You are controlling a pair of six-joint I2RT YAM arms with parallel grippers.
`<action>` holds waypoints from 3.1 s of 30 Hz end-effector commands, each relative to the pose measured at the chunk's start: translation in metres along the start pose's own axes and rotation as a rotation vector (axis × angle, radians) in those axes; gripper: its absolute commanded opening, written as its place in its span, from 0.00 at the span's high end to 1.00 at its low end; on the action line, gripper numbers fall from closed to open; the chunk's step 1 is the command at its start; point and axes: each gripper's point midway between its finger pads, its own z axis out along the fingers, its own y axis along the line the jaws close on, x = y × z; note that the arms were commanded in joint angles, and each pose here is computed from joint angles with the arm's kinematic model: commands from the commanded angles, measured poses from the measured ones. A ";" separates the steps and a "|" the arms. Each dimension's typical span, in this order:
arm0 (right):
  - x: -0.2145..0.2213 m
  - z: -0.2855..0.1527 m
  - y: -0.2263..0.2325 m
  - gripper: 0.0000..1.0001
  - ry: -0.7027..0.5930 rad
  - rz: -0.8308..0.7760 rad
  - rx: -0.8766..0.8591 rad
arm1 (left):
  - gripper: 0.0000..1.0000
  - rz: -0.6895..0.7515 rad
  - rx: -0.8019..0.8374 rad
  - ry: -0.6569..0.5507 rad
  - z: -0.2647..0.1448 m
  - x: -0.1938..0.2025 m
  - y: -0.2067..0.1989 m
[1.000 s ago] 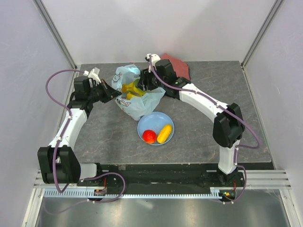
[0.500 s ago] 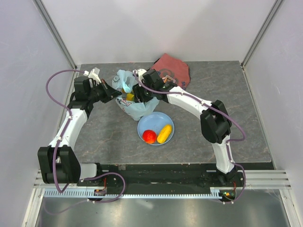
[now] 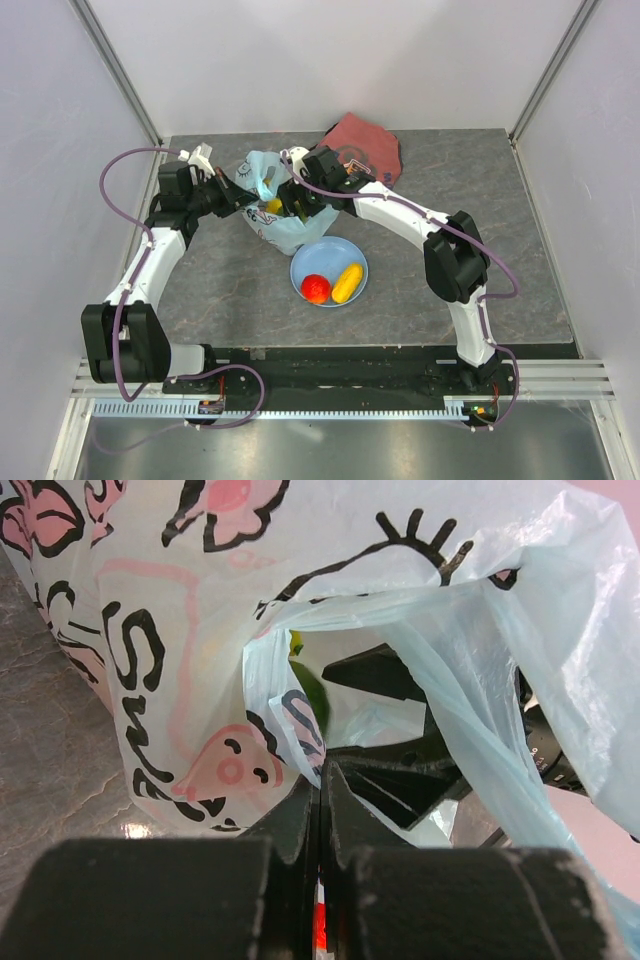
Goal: Place the fruits into the plastic bag
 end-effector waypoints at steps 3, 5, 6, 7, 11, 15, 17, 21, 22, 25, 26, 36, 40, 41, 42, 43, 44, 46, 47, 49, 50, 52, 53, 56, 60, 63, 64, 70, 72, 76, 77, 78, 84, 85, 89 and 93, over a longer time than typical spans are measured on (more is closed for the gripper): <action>-0.035 -0.012 0.012 0.18 -0.087 -0.025 -0.046 | 0.99 0.014 0.038 -0.031 -0.001 -0.011 -0.012; -0.044 -0.017 0.015 0.19 -0.112 -0.024 -0.056 | 0.98 0.013 0.037 -0.031 -0.001 -0.011 -0.011; -0.048 -0.021 0.017 0.19 -0.123 -0.026 -0.063 | 0.99 0.014 0.038 -0.031 -0.001 -0.011 -0.012; -0.052 -0.023 0.019 0.19 -0.134 -0.024 -0.072 | 0.99 0.011 0.038 -0.030 -0.001 -0.011 -0.012; -0.078 -0.043 0.031 0.23 -0.222 -0.025 -0.110 | 0.98 0.015 0.037 -0.035 -0.001 -0.013 -0.013; -0.102 -0.076 0.038 0.24 -0.367 -0.036 -0.125 | 0.99 0.018 0.035 -0.037 0.000 -0.015 -0.012; -0.110 -0.092 0.043 0.23 -0.431 -0.041 -0.134 | 0.99 0.020 0.035 -0.039 0.000 -0.016 -0.013; -0.115 -0.109 0.054 0.24 -0.461 -0.040 -0.186 | 0.99 0.018 0.032 -0.041 0.001 -0.017 -0.012; -0.112 -0.110 0.059 0.24 -0.455 -0.043 -0.209 | 0.98 0.017 0.032 -0.038 0.002 -0.016 -0.011; -0.107 -0.118 0.062 0.24 -0.450 -0.043 -0.221 | 0.99 0.016 0.030 -0.038 0.003 -0.017 -0.010; -0.108 -0.126 0.059 0.24 -0.461 -0.045 -0.202 | 0.98 0.015 0.030 -0.037 0.004 -0.017 -0.010; -0.053 -0.151 0.005 0.24 -0.348 -0.076 0.108 | 0.98 0.032 0.026 -0.054 0.003 -0.028 -0.015; -0.024 -0.173 -0.002 0.22 -0.320 -0.005 0.162 | 0.98 0.033 0.022 -0.045 0.002 -0.027 -0.015; -0.016 -0.175 -0.004 0.22 -0.309 0.034 0.170 | 0.98 0.031 0.018 -0.043 0.002 -0.025 -0.014; 0.001 -0.171 -0.008 0.22 -0.276 0.062 0.187 | 0.99 0.038 0.021 -0.047 0.000 -0.025 -0.015; 0.006 -0.178 -0.011 0.21 -0.278 0.087 0.197 | 0.98 0.036 0.015 -0.046 0.000 -0.024 -0.013; 0.014 -0.178 -0.014 0.22 -0.268 0.114 0.207 | 0.99 0.037 0.012 -0.042 0.000 -0.023 -0.012; 0.031 -0.178 -0.023 0.21 -0.253 0.198 0.234 | 0.99 0.039 0.002 -0.030 0.002 -0.019 -0.008; 0.033 -0.178 -0.027 0.22 -0.252 0.230 0.246 | 0.98 0.036 0.001 -0.022 0.002 -0.019 -0.009; 0.034 -0.179 -0.035 0.23 -0.261 0.327 0.266 | 0.98 0.031 0.001 -0.013 0.002 -0.020 -0.009; 0.035 -0.179 -0.036 0.23 -0.260 0.359 0.267 | 0.99 0.033 0.003 -0.015 0.002 -0.022 -0.011; 0.040 -0.172 -0.035 0.26 -0.248 0.445 0.262 | 0.98 0.038 -0.014 -0.018 0.001 -0.024 -0.010; 0.041 -0.168 -0.031 0.27 -0.236 0.468 0.237 | 0.98 0.045 -0.018 -0.020 0.000 -0.026 -0.011; 0.048 -0.156 -0.029 0.28 -0.219 0.580 0.235 | 0.98 0.062 -0.026 -0.013 0.000 -0.028 -0.010; 0.066 -0.136 -0.017 0.29 -0.156 0.784 0.190 | 0.98 0.083 -0.014 -0.009 -0.004 -0.030 -0.015; 0.089 -0.124 -0.014 0.31 -0.094 0.914 0.213 | 0.99 0.101 -0.009 -0.014 -0.007 -0.029 -0.017; 0.098 -0.120 -0.014 0.31 -0.068 0.938 0.226 | 0.98 0.107 -0.010 -0.015 -0.008 -0.028 -0.017; 0.154 -0.106 -0.011 0.31 0.090 1.098 0.338 | 0.99 0.134 -0.005 -0.009 -0.012 -0.021 -0.017; 0.165 -0.098 -0.015 0.31 0.131 1.122 0.383 | 0.98 0.138 -0.005 -0.010 -0.012 -0.019 -0.015; 0.174 -0.091 -0.020 0.31 0.199 1.143 0.477 | 0.98 0.153 0.015 -0.004 -0.014 -0.017 -0.018; 0.168 -0.091 -0.019 0.31 0.193 1.143 0.482 | 0.98 0.154 0.019 -0.003 -0.013 -0.017 -0.019; 0.174 -0.093 -0.020 0.30 0.216 1.153 0.516 | 0.99 0.154 0.026 0.001 -0.013 -0.016 -0.020; 0.178 -0.091 -0.019 0.30 0.215 1.190 0.550 | 0.98 0.166 0.055 0.014 -0.010 -0.018 -0.024; 0.179 -0.090 -0.019 0.30 0.217 1.187 0.550 | 0.99 0.169 0.057 0.017 -0.009 -0.018 -0.024; 0.173 -0.084 -0.014 0.32 0.226 1.162 0.544 | 0.99 0.164 0.064 0.028 -0.006 -0.016 -0.022; 0.172 -0.082 -0.015 0.33 0.228 1.156 0.549 | 0.99 0.157 0.065 0.033 -0.004 -0.014 -0.020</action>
